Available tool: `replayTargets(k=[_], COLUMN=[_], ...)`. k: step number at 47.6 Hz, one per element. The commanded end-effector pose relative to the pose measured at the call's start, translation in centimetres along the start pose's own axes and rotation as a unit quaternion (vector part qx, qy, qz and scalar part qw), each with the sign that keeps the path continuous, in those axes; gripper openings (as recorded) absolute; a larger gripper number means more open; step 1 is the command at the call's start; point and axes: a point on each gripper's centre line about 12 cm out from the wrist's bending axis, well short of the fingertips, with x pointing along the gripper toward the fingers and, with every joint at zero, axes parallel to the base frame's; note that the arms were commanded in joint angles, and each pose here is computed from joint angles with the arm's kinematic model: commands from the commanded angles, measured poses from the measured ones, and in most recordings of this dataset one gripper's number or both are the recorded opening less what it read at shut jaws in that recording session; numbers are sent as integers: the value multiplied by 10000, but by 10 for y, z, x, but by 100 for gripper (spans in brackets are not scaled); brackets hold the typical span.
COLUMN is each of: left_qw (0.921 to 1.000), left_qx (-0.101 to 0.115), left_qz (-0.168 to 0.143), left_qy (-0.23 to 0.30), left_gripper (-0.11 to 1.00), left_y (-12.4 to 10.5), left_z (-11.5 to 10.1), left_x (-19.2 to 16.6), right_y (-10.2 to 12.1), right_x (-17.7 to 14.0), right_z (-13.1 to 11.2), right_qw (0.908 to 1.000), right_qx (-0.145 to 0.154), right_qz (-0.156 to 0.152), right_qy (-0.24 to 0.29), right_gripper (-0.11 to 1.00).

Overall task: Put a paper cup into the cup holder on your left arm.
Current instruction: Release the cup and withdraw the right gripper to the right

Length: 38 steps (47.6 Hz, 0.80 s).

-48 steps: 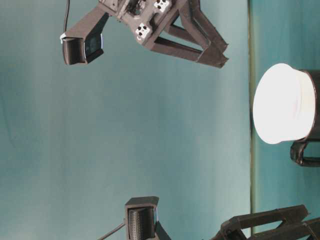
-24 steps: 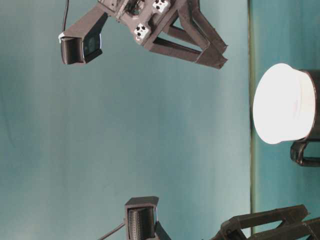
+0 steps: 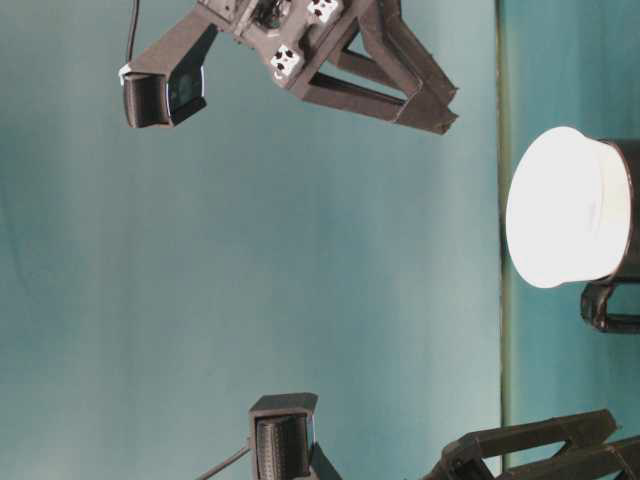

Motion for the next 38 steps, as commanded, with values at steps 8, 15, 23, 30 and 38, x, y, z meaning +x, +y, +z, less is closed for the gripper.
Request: replayTargets(k=[8,15,23,30,38], left_qw=[9999,10000,9999,9998,9996], left_qx=[46,53,99,107,99], left_qz=[-26,-25,-26,-33,-39], left_qy=[-91,-75,-91,-183,-259], left_gripper=[91,91,91,91,91], left_y=[-2,-2,-2,-2,-3], left_z=[5,3,4,6,9], left_x=[-1,-1,-1,-1,0], right_y=[4,3,-2,-5,-4], right_x=[-7,-8,-9,-8,-7], right_z=[2,-2,-10,-18,-18], right_qw=[9999,9999,10000,10000,10000], right_qx=[8,-6,-6,-37,-63], right_qz=[75,74,39,4,21], right_qy=[-118,-102,-42,43,17], right_gripper=[92,92,92,92,92])
